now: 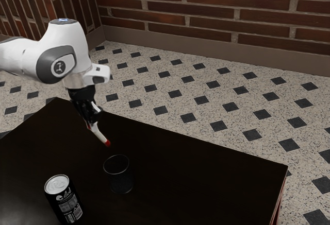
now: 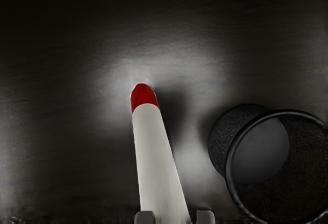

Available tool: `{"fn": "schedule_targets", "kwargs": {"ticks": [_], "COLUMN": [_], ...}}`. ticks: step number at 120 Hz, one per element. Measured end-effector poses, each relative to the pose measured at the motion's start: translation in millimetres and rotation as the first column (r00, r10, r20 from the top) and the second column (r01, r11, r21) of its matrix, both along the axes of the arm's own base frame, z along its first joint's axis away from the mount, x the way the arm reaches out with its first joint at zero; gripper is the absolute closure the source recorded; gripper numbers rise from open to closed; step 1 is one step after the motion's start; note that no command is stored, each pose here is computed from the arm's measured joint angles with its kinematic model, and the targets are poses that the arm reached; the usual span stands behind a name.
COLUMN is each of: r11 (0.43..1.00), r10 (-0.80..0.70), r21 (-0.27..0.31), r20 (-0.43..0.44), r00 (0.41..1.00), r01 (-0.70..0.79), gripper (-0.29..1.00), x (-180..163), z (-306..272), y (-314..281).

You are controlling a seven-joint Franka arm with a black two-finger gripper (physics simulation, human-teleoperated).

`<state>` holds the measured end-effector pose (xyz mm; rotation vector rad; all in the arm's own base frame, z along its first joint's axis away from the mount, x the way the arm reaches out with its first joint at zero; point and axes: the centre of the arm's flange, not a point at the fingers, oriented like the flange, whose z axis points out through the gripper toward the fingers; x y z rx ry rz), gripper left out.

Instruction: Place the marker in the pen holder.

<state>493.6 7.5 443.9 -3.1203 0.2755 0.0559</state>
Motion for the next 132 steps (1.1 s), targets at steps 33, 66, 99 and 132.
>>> {"fn": "schedule_targets", "kwargs": {"ticks": [33,66,99,132], "r11": [0.998,0.996,0.995,0.996], "r10": [-0.054,-0.076,-0.066,-0.045], "r21": [0.019,0.048,0.063,0.071], "r20": [-0.033,-0.105,-0.147,-0.168], "r00": [0.998,0.992,0.987,0.985], "r01": [0.055,0.082,0.076,0.058], "gripper": [0.79,0.79,0.79,0.79], "x": [-14,-30,-33,-35], "z": [44,48,34,14], "y": [-36,-63,-76,-80]}}
